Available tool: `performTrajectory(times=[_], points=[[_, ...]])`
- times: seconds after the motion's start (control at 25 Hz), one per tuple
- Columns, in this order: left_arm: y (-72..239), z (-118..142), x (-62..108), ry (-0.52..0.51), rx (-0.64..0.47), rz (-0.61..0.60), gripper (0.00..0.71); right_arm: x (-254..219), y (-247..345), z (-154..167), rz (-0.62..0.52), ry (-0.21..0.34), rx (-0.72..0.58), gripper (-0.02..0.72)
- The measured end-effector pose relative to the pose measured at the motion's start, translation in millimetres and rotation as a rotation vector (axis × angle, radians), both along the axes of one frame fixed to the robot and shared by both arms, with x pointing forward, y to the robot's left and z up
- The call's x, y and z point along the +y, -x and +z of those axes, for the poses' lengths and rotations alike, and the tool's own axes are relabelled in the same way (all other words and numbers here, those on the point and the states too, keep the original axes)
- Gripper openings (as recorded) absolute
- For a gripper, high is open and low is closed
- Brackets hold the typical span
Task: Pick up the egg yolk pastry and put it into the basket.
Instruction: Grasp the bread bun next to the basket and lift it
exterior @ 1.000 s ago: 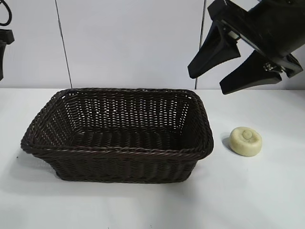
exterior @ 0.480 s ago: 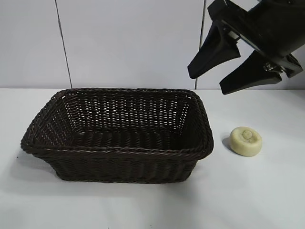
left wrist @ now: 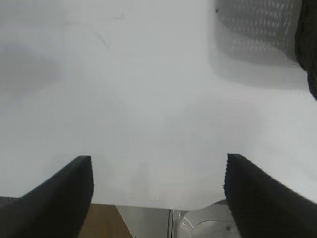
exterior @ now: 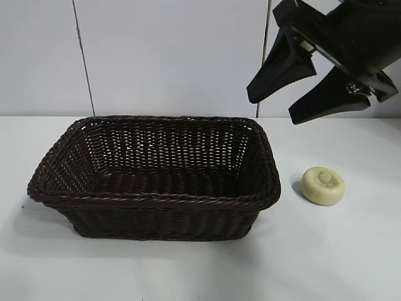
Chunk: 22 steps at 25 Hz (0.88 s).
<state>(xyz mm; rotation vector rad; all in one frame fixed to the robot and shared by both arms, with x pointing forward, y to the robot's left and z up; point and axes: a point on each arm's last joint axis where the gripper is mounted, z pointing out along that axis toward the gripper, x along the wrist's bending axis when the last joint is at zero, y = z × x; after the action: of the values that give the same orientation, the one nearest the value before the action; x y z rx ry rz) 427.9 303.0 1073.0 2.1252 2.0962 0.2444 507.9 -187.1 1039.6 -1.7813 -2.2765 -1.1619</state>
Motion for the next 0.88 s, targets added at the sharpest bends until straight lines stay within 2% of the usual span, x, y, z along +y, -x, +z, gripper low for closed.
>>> performTrajectory(times=[0.24, 0.48, 0.72, 0.88], points=[[69, -10, -0.3, 0.000, -0.135, 0.003, 0.539, 0, 0, 0, 0.001, 0.000, 0.001, 0.497], [119, -31, -0.5, 0.000, -0.285, 0.002, 0.539, 0, 0, 0, 0.001, 0.000, 0.001, 0.497], [143, -37, -0.7, 0.001, -0.439, 0.002, 0.539, 0, 0, 0, 0.001, 0.000, 0.001, 0.497], [146, -36, -0.7, 0.001, -0.465, 0.003, 0.539, 0, 0, 0, 0.001, 0.000, 0.001, 0.497]])
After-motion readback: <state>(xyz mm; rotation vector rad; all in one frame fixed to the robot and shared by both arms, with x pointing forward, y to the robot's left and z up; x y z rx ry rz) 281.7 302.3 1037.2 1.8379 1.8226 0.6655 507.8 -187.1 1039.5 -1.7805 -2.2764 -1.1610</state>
